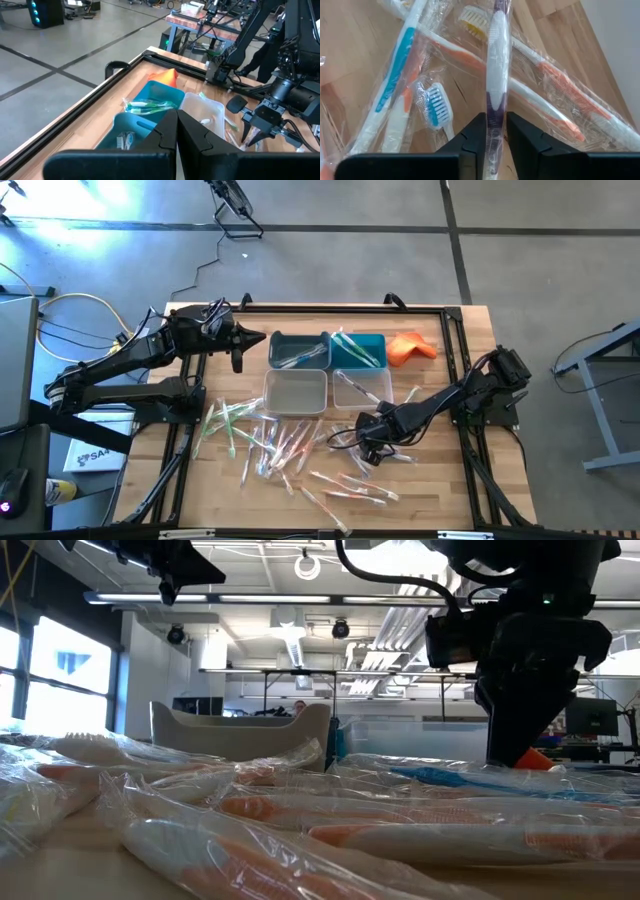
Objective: Pick & Place Toothbrushes
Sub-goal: Put the purple toothbrush into the transparent bin
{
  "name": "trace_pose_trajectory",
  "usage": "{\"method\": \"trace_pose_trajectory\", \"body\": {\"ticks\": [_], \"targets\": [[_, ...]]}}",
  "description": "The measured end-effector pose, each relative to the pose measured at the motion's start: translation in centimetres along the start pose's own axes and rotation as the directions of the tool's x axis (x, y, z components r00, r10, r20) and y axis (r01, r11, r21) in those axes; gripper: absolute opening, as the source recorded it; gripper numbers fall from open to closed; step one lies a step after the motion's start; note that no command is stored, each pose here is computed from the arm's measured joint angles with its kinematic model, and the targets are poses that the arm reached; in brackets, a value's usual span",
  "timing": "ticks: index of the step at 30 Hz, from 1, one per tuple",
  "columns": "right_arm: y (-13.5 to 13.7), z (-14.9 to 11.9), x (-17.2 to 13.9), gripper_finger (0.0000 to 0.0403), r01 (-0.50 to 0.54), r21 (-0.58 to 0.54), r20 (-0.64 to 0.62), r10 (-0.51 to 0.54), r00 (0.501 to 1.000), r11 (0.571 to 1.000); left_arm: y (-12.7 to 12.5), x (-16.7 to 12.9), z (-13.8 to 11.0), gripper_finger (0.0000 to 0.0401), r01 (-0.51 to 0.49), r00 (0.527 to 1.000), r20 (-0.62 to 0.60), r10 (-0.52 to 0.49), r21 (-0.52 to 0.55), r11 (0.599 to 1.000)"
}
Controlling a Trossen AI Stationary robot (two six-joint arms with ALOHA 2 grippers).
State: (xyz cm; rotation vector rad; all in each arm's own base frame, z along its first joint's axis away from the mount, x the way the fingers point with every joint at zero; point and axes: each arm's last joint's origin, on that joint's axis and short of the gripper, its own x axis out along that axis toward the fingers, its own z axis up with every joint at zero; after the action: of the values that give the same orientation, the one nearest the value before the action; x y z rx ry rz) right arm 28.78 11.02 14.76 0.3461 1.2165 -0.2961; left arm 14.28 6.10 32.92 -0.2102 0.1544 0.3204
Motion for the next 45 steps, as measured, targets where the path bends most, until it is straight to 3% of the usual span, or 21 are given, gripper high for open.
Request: {"method": "trace_pose_trajectory", "body": {"ticks": [8,25,36,45], "targets": [[0.1,0.1,0.0,0.0007,-0.013,0.003,0.015,0.013,1.0,1.0,0.0,0.0,0.0,0.0,0.0,1.0,0.0,0.0,0.0,1.0],[0.1,0.3,-1.1,0.0003,-0.042,0.0,0.022,0.042,0.999,0.999,0.0,0.0,0.0,0.0,0.0,1.0,0.0,0.0,0.0,1.0],[-1.8,1.8,-6.9,0.0003,-0.043,0.044,0.255,0.031,0.966,0.998,0.0,0.0,0.0,0.0,0.0,1.0,0.002,0.0,0.0,1.0],[-4.3,3.9,-12.9,0.0003,0.058,0.108,0.547,-0.108,0.83,0.992,0.0,0.0,0.0,0.0,0.0,1.0,0.002,0.0,0.0,1.0]]}}
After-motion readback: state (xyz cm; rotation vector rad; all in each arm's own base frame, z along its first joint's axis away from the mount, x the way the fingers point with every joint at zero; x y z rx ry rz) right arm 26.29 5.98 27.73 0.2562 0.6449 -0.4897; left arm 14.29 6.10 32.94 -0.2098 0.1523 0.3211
